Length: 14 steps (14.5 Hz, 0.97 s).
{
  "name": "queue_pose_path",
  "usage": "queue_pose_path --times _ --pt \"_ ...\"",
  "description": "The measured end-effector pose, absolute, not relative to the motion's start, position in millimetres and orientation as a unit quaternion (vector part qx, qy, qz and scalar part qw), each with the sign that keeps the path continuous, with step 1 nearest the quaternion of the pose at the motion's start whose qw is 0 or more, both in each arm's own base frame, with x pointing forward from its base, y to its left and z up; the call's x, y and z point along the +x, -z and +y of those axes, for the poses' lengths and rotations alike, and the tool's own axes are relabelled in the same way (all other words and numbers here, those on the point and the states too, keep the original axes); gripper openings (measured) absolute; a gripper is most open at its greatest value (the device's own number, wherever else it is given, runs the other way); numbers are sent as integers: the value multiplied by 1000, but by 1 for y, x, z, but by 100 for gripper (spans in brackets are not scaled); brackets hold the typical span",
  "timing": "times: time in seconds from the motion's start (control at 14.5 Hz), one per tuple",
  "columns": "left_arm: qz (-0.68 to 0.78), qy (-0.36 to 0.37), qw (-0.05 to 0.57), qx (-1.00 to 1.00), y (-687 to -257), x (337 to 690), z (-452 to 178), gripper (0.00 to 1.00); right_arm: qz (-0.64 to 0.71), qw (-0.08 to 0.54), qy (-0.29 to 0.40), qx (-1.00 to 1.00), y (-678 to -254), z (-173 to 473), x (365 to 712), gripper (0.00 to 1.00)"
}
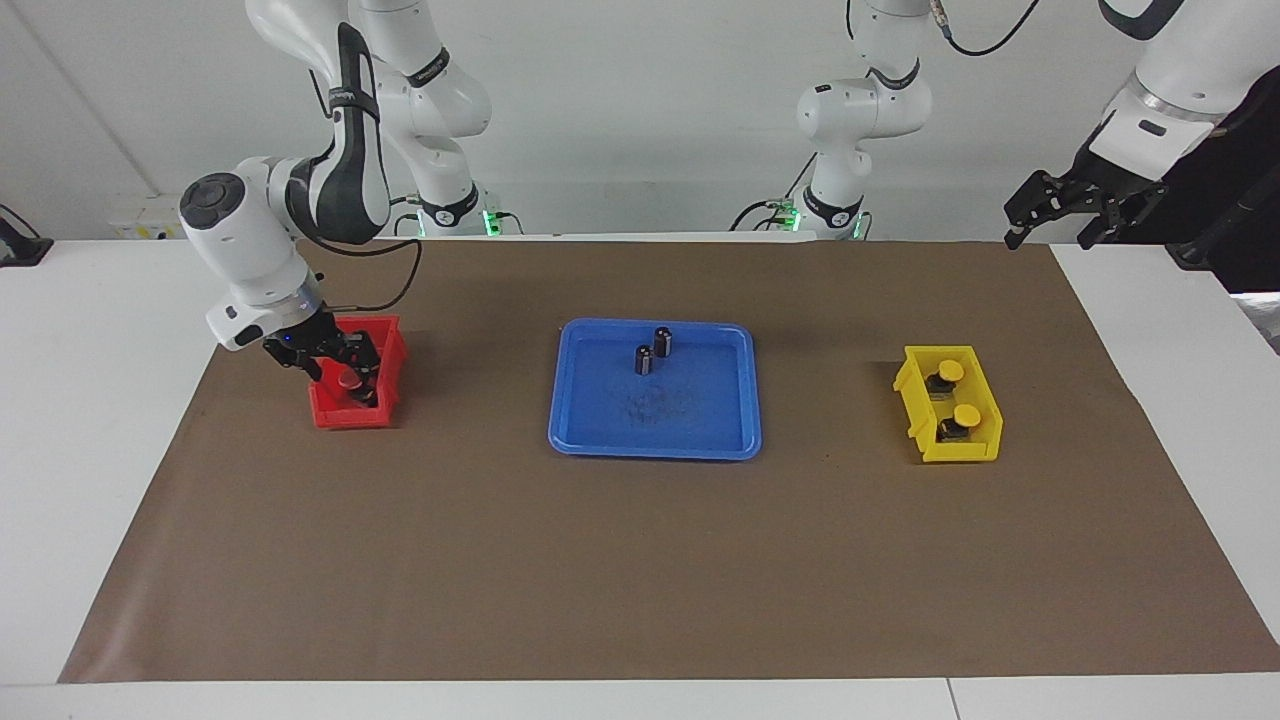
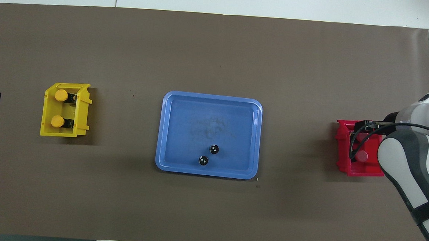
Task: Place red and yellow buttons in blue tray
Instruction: 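Reach the right gripper down and grasp a red button in the red holder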
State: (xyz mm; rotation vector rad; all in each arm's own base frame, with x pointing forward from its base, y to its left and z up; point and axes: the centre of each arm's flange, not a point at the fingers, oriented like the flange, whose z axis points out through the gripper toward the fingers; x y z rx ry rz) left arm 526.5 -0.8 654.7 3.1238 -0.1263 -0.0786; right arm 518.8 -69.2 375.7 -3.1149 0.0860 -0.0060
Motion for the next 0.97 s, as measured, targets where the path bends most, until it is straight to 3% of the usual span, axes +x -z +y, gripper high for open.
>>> queue_pose_path --times 0.97 --pt "-40 25 7 999 -655 526 -1 100 -6 11 0 -1000 -353 -69 509 76"
